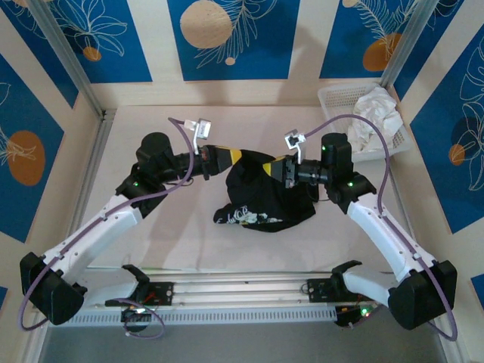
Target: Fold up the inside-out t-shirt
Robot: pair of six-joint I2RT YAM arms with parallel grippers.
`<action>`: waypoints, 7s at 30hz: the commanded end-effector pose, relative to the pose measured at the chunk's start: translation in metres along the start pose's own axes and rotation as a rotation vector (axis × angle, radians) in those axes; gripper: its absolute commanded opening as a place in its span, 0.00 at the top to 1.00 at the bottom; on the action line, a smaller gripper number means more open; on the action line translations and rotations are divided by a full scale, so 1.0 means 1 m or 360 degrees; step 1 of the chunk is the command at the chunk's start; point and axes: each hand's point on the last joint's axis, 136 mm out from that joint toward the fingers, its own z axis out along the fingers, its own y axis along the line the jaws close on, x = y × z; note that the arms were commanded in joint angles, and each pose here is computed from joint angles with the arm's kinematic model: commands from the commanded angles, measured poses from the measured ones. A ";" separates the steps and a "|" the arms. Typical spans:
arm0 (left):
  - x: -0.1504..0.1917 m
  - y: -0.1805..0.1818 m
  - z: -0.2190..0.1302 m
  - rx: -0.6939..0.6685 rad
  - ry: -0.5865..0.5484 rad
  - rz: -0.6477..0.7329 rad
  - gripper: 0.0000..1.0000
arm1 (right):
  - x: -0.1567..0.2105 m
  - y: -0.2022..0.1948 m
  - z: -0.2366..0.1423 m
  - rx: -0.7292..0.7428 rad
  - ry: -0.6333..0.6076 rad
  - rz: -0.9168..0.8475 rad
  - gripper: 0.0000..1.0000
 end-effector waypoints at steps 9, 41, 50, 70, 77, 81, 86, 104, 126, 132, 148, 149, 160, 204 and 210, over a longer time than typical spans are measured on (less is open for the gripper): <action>-0.004 0.077 -0.027 -0.0711 -0.0045 0.0130 1.00 | -0.006 0.069 -0.018 -0.0586 -0.0063 -0.0219 1.00; 0.036 0.048 -0.006 -0.0583 0.0259 0.0373 1.00 | 0.002 0.022 -0.004 -0.0142 -0.0073 -0.0185 1.00; -0.005 -0.037 -0.031 0.0168 -0.0018 0.0220 1.00 | -0.002 0.002 -0.005 -0.0011 -0.0118 -0.0065 1.00; 0.008 0.003 -0.026 -0.0043 0.0059 0.0234 1.00 | 0.013 -0.052 -0.015 0.0544 0.0024 0.0143 0.68; 0.008 0.008 -0.024 -0.0067 0.0066 0.0216 1.00 | 0.008 -0.011 -0.026 0.0501 -0.0032 -0.0244 0.59; 0.009 0.011 -0.023 -0.0087 0.0077 0.0206 1.00 | 0.017 0.047 -0.015 0.0157 -0.0033 -0.0552 0.63; 0.010 0.011 -0.023 -0.0085 0.0084 0.0210 1.00 | 0.029 0.088 0.010 -0.0116 0.0055 -0.0725 0.72; 0.014 0.007 -0.022 -0.0038 0.0128 0.0213 1.00 | -0.011 -0.022 0.030 0.0799 0.0031 -0.0503 0.86; 0.013 0.007 -0.024 -0.0054 0.0115 0.0254 1.00 | 0.023 0.018 0.047 -0.0124 0.0194 -0.0122 0.56; 0.006 0.047 -0.040 -0.0489 0.0048 0.0286 1.00 | 0.012 0.032 0.032 -0.0283 0.0112 -0.0071 0.98; 0.041 0.112 -0.063 -0.1006 0.0205 0.0230 0.66 | -0.017 0.038 0.027 -0.0383 -0.0195 0.0172 1.00; 0.043 0.110 -0.064 -0.1002 0.0203 0.0224 0.61 | -0.018 0.037 0.027 -0.0370 -0.0205 0.0179 1.00; 0.095 0.095 -0.030 -0.0772 0.0350 0.0114 0.40 | -0.025 0.028 0.029 -0.0299 -0.0270 0.0226 1.00; 0.063 -0.025 -0.036 0.0178 0.0101 0.0823 1.00 | 0.021 0.099 -0.008 -0.0499 0.0045 -0.0449 0.69; 0.064 -0.027 -0.035 0.0210 0.0109 0.0821 1.00 | 0.021 0.098 0.002 -0.0590 0.0088 -0.0388 0.66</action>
